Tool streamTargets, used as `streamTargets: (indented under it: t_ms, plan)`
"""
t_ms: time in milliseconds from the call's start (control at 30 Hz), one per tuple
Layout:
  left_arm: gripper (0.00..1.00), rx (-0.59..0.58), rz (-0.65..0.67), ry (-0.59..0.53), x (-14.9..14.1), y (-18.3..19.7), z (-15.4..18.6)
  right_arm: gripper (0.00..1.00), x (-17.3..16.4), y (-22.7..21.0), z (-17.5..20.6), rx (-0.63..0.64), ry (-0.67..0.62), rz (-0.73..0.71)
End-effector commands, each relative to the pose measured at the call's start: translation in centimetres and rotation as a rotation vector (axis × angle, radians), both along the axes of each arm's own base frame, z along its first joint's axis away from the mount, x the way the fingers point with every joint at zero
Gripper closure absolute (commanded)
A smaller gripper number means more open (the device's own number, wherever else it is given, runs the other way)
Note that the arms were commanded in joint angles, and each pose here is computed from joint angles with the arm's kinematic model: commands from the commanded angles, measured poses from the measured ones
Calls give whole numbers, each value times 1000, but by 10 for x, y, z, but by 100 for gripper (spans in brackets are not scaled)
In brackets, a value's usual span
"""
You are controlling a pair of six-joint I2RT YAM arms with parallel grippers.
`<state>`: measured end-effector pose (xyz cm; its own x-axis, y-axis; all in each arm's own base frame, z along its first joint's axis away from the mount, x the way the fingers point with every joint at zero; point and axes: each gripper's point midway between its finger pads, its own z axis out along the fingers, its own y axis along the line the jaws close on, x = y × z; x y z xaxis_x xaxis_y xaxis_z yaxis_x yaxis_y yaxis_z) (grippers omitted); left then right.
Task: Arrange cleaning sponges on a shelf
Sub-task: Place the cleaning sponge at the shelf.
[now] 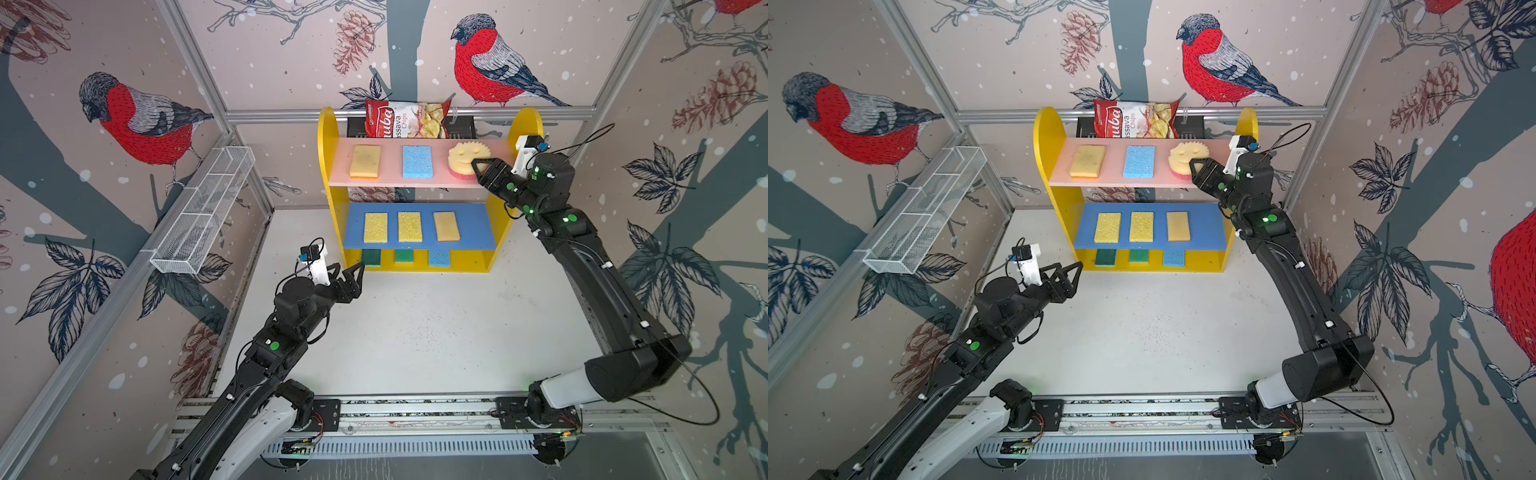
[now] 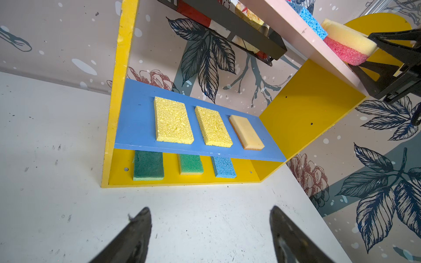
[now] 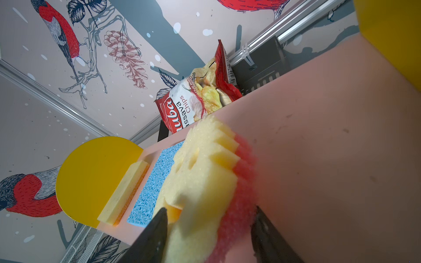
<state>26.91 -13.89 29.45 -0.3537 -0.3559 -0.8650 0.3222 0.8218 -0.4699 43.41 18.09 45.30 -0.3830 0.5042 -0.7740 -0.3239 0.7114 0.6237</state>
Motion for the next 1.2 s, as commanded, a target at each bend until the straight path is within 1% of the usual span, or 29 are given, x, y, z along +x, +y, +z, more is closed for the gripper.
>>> streamTargets:
  t_ms: [0,233,433,533,800,967,1067,1167]
  plan:
    - [20,-19,-17,-30,0,-3,9,41,8,-7,-16,-31,50,-46]
    - [20,-21,-16,-27,0,-3,8,37,16,-11,-19,-50,52,-73]
    - [20,-25,-15,-25,1,-4,8,26,20,-5,-22,-48,56,-57]
    - [20,-23,-15,-23,2,-4,7,25,20,-5,-20,-49,52,-63]
    - [20,-23,-14,-23,1,-3,7,26,16,-8,-8,-52,26,-79]
    - [20,-20,-5,-25,1,-1,7,35,-8,6,3,-100,-19,-72]
    - [20,-20,-5,-28,1,-1,8,38,-27,16,8,-140,-46,-75]
    - [20,-22,-9,-30,2,-3,9,38,-39,20,10,-127,-53,-56]
